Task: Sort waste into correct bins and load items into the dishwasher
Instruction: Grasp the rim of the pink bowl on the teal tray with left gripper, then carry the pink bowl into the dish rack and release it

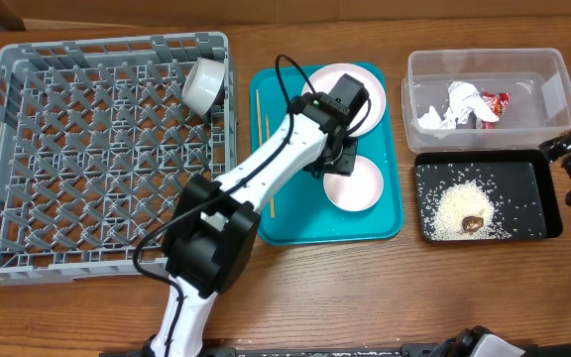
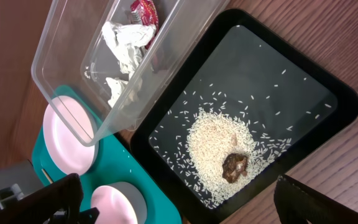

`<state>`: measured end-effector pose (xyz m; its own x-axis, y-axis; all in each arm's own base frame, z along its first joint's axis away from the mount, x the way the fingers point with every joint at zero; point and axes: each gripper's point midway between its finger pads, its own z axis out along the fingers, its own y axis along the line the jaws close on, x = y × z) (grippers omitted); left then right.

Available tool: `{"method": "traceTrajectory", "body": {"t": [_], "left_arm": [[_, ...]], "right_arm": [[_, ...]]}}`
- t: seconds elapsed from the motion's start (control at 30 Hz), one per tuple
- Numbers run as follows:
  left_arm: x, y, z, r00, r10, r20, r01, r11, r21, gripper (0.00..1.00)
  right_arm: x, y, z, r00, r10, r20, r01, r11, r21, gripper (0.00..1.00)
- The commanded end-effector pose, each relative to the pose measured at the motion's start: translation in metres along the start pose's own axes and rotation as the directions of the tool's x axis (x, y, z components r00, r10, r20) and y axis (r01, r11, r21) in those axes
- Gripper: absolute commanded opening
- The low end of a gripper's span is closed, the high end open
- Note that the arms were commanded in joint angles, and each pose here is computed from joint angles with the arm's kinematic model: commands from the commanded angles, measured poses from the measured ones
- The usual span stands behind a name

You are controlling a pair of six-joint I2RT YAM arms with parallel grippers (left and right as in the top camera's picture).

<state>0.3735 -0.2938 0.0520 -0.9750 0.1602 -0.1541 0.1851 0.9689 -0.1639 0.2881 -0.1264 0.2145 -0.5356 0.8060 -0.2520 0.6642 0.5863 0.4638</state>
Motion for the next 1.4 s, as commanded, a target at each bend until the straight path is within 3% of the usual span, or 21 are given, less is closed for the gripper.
{"method": "traceTrajectory", "body": {"t": [0.0, 0.07, 0.1, 0.23, 0.4, 0.5, 0.6, 0.8, 0.9, 1.03, 1.13, 1.2, 1.37], "left_arm": [[0.007, 0.004, 0.021, 0.999, 0.000, -0.036, -0.001, 1.000, -0.029, 0.36], [0.008, 0.005, 0.025, 0.999, -0.001, -0.047, -0.001, 1.000, -0.031, 0.18], [0.009, 0.005, 0.025, 0.999, 0.000, -0.047, -0.001, 0.999, -0.032, 0.14], [0.007, 0.005, 0.025, 0.999, 0.000, -0.043, -0.002, 0.999, -0.033, 0.04], [0.006, 0.005, 0.010, 0.999, 0.025, -0.039, -0.026, 0.999, -0.031, 0.04], [-0.004, 0.013, -0.032, 0.999, 0.041, 0.010, -0.040, 0.997, -0.062, 0.04], [-0.016, 0.037, -0.103, 0.991, 0.035, 0.128, -0.013, 0.986, -0.168, 0.04], [-0.004, 0.115, -0.244, 0.924, -0.010, 0.381, 0.152, 0.927, -0.344, 0.04], [0.010, 0.168, -0.296, 0.878, -0.028, 0.478, 0.282, 0.838, -0.468, 0.04], [0.025, 0.230, -0.343, 0.839, -0.010, 0.545, 0.432, 0.621, -0.654, 0.04], [0.028, 0.254, -0.361, 0.826, 0.022, 0.564, 0.495, 0.452, -0.742, 0.04], [0.025, 0.260, -0.365, 0.829, 0.053, 0.557, 0.502, 0.366, -0.783, 0.04], [0.008, 0.265, -0.353, 0.872, 0.117, 0.475, 0.442, 0.227, -0.868, 0.04]], "right_arm": [[-0.007, 0.006, -0.010, 0.999, -0.010, 0.038, 0.010, 1.000, -0.017, 1.00], [-0.007, 0.006, -0.010, 0.999, -0.009, 0.038, 0.010, 1.000, -0.017, 1.00], [-0.007, 0.006, -0.010, 0.999, -0.009, 0.038, 0.010, 1.000, -0.017, 1.00], [-0.007, 0.006, -0.010, 0.999, -0.009, 0.038, 0.010, 1.000, -0.017, 1.00], [-0.007, 0.006, -0.010, 0.999, -0.009, 0.038, 0.010, 1.000, -0.017, 1.00], [-0.007, 0.006, -0.010, 0.999, -0.010, 0.038, 0.010, 1.000, -0.017, 1.00], [-0.007, 0.006, -0.010, 0.999, -0.009, 0.038, 0.010, 1.000, -0.017, 1.00], [-0.007, 0.006, -0.010, 0.999, -0.010, 0.038, 0.010, 1.000, -0.017, 1.00], [-0.007, 0.006, -0.010, 0.999, -0.010, 0.038, 0.010, 1.000, -0.017, 1.00], [-0.007, 0.006, -0.010, 0.999, -0.009, 0.038, 0.010, 1.000, -0.017, 1.00], [-0.007, 0.006, -0.010, 0.999, -0.009, 0.038, 0.010, 1.000, -0.017, 1.00], [-0.007, 0.006, -0.010, 0.999, -0.009, 0.038, 0.010, 1.000, -0.017, 1.00], [-0.007, 0.006, -0.010, 0.999, -0.009, 0.038, 0.010, 1.000, -0.017, 1.00]]}}
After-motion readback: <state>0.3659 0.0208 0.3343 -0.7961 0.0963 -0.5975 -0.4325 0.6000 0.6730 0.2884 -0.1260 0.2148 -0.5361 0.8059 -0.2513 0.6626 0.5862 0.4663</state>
